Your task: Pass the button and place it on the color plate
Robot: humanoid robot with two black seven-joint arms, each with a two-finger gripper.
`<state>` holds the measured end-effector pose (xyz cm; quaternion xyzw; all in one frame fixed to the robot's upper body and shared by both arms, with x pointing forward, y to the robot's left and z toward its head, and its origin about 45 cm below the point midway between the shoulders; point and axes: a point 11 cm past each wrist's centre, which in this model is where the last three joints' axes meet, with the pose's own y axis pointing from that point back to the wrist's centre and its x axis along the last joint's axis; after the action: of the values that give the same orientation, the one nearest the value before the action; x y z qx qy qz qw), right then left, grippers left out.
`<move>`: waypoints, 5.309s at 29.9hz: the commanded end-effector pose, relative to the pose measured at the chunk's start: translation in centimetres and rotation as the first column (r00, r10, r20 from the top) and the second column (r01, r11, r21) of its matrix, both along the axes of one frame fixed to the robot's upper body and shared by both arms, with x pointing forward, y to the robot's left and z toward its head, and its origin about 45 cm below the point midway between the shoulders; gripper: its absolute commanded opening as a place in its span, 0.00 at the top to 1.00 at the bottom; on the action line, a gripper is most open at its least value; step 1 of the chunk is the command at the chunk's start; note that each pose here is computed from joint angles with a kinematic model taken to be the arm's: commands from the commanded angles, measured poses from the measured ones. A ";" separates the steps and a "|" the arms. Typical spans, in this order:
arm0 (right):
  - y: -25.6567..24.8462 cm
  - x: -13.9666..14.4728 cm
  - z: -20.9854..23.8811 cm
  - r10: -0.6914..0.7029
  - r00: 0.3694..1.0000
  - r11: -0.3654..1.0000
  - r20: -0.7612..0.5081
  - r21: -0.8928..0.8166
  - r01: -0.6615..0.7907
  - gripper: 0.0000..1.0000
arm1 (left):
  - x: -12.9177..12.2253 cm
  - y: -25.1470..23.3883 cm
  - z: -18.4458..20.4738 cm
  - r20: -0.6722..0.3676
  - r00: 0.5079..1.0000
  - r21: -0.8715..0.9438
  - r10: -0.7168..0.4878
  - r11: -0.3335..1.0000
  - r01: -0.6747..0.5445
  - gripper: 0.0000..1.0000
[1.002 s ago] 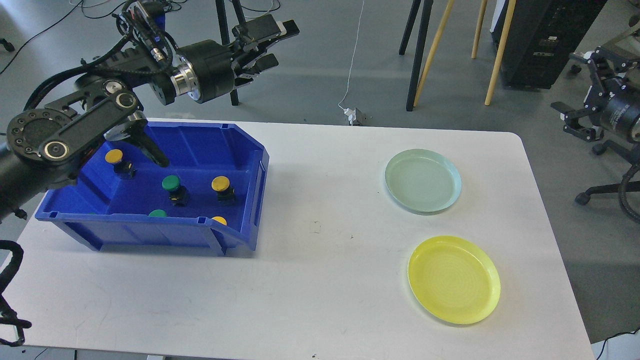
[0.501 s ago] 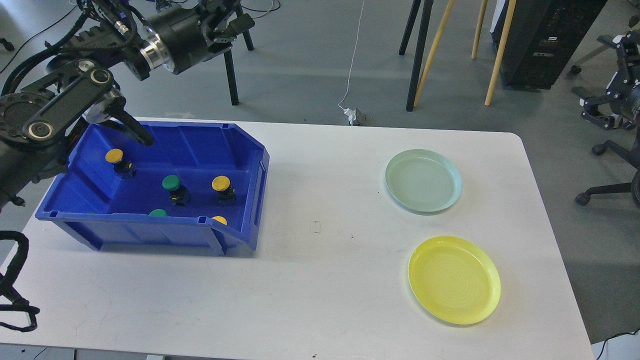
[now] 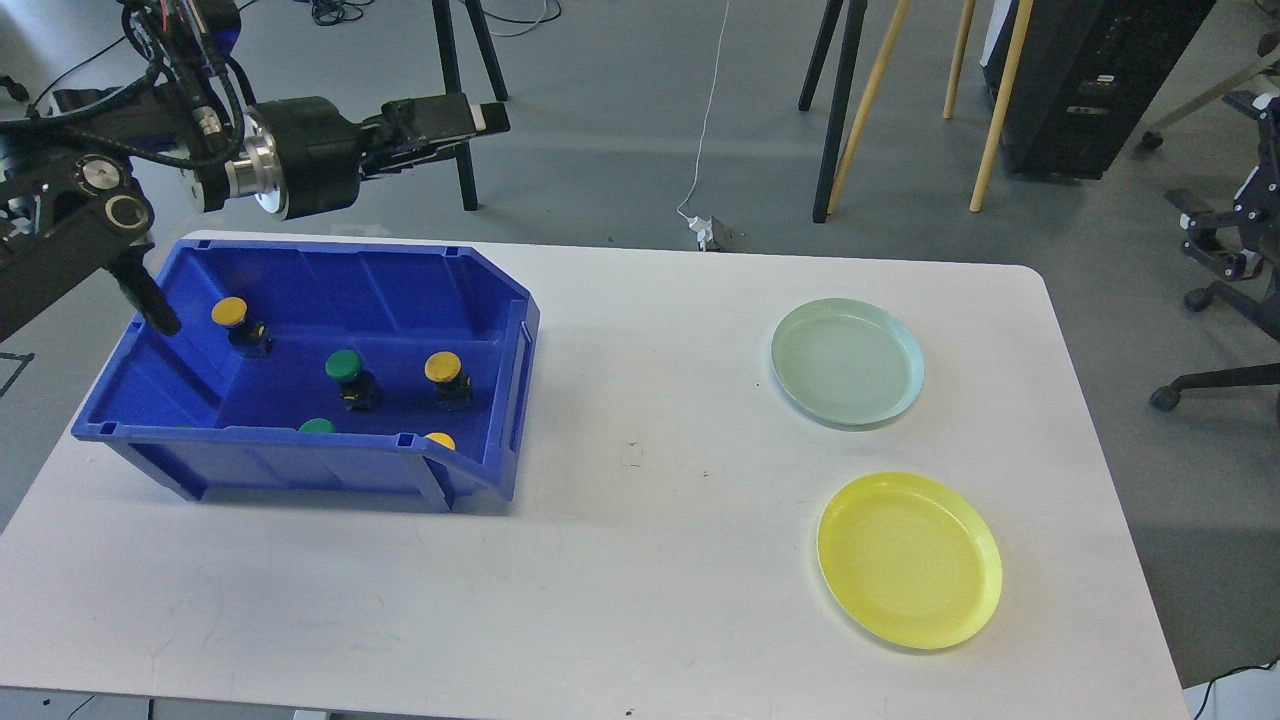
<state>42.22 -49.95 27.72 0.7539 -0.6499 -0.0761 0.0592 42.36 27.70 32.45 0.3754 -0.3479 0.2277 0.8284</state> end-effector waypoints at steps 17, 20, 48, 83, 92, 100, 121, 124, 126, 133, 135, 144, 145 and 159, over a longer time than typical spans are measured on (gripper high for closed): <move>-0.9 -0.4 0.6 0.014 1.000 0.995 -0.020 -0.098 -0.016 0.02 | -1.1 8.5 -9.5 -0.065 0.996 0.553 0.063 0.833 -0.017 0.06; -0.9 -0.4 0.6 0.014 1.000 0.995 -0.020 -0.098 -0.016 0.02 | -1.0 9.1 -11.3 -0.097 0.991 0.578 0.091 0.816 -0.018 0.06; -0.9 -0.7 -0.2 0.025 0.998 0.991 -0.050 -0.130 -0.031 0.02 | -0.7 8.6 -18.9 -0.188 0.967 0.596 0.172 0.802 -0.027 0.07; -0.4 -0.5 -0.5 0.040 0.998 0.989 -0.055 -0.141 -0.048 0.02 | -1.0 9.2 -18.5 -0.202 0.965 0.590 0.166 0.807 -0.015 0.74; 2.1 0.9 -0.6 0.085 0.996 0.991 -0.034 -0.105 -0.088 0.02 | -1.9 11.7 -11.6 -0.153 0.982 0.547 0.111 0.837 -0.009 0.74; 6.0 3.4 1.6 0.138 0.988 0.990 0.074 -0.027 -0.136 0.03 | 1.3 8.9 0.4 0.042 0.994 0.206 0.102 0.973 -0.108 0.73; 25.7 3.4 8.0 0.552 0.775 0.795 0.308 0.086 -0.601 0.02 | 5.7 -14.5 8.6 0.056 0.988 -0.463 -0.145 0.873 0.154 0.72; 27.6 2.7 8.3 0.603 0.732 0.760 0.316 0.050 -0.648 0.02 | 5.6 -15.3 9.4 0.050 0.986 -0.499 -0.157 0.851 0.161 0.72; 28.1 2.6 8.5 0.609 0.721 0.752 0.331 0.049 -0.657 0.02 | 5.8 -15.2 9.8 0.046 0.988 -0.522 -0.148 0.839 0.150 0.72; 28.5 2.4 10.3 0.605 0.696 0.740 0.388 0.050 -0.671 0.02 | 6.1 -15.5 9.8 0.035 0.989 -0.546 -0.141 0.826 0.137 0.72; 28.8 2.5 11.0 0.606 0.688 0.737 0.400 0.044 -0.675 0.02 | 6.1 -15.5 9.8 0.033 0.989 -0.547 -0.142 0.826 0.137 0.72; 30.6 2.7 11.7 0.624 0.661 0.715 0.417 0.037 -0.698 0.02 | 5.6 -17.2 9.9 0.037 0.983 -0.554 -0.178 0.815 0.168 0.72; 30.7 2.6 11.7 0.627 0.657 0.714 0.418 0.028 -0.700 0.03 | 5.6 -17.2 10.1 0.040 0.983 -0.555 -0.178 0.814 0.170 0.72; 31.0 2.9 11.9 0.585 0.651 0.746 0.483 -0.007 -0.666 0.32 | 5.5 -17.8 10.8 0.042 0.981 -0.574 -0.191 0.799 0.180 0.72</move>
<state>44.86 -18.75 39.67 0.9331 -0.3249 0.0716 -0.1365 47.83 9.89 43.32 0.0738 -0.2911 0.2366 0.9240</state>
